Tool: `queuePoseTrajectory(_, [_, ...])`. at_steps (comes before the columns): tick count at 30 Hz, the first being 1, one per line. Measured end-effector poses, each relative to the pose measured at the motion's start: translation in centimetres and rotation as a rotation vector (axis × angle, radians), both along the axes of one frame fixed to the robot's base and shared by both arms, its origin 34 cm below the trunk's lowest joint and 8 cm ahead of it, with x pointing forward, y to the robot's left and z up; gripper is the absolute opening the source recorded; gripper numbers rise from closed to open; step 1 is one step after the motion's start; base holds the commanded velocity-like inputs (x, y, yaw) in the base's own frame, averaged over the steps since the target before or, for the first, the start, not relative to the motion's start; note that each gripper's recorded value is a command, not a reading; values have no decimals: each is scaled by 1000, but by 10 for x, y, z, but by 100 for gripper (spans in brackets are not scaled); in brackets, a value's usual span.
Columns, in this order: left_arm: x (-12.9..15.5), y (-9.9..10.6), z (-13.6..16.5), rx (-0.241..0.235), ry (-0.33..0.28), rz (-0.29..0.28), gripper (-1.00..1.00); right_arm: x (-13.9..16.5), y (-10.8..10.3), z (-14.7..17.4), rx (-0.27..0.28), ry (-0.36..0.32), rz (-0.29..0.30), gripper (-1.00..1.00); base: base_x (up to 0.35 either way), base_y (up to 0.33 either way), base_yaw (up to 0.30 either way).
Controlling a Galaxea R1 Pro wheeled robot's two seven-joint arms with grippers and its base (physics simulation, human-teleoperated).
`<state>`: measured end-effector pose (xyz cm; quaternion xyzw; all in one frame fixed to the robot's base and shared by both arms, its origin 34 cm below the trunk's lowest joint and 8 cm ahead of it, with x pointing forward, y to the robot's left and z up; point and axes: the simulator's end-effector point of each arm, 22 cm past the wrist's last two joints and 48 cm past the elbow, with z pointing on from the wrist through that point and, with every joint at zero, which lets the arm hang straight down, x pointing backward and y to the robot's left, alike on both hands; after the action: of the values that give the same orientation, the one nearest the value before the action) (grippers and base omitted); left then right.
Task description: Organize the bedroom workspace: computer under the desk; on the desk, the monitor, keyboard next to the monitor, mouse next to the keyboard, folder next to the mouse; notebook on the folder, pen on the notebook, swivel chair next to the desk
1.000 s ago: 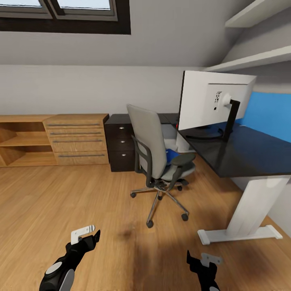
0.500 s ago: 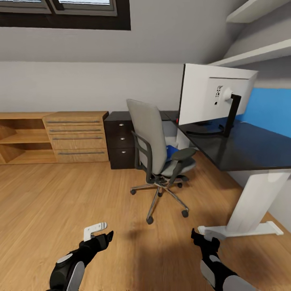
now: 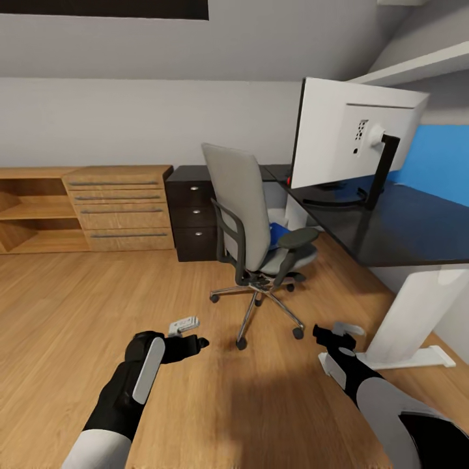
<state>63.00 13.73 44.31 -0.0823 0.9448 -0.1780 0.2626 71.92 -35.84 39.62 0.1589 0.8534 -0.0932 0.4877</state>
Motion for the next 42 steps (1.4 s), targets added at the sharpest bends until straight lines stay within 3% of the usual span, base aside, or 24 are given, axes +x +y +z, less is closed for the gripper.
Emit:
queuePoseTrajectory(3, [1, 4, -6, 0, 6, 4, 100, 6, 7, 0, 7, -8, 5, 100, 0, 0, 0])
queuePoseTrajectory(6, [8, 8, 1, -2, -21, 10, 100, 18, 8, 11, 1, -46, 10, 100, 0, 0, 0])
queuePoseTrajectory(12, [14, 10, 15, -7, -67, 17, 100, 26, 19, 13, -1, -61, 29, 100, 0, 0, 0])
queuePoseTrajectory(14, [14, 11, 17, -8, -74, 19, 100, 38, 27, 32, -21, -111, 54, 100, 0, 0, 0])
queuePoseTrajectory(19, [8, 10, 5, -6, -43, 16, 100, 56, 33, 66, -74, -201, 92, 100, 0, 0, 0])
queuePoseTrajectory(24, [4, 10, -4, -2, -19, 14, 100, 61, 35, 80, -93, -256, 102, 100, 0, 0, 0])
queuePoseTrajectory(42, [3, 10, -1, 2, -24, 15, 100, 62, 37, 92, -96, -295, 105, 100, 0, 0, 0])
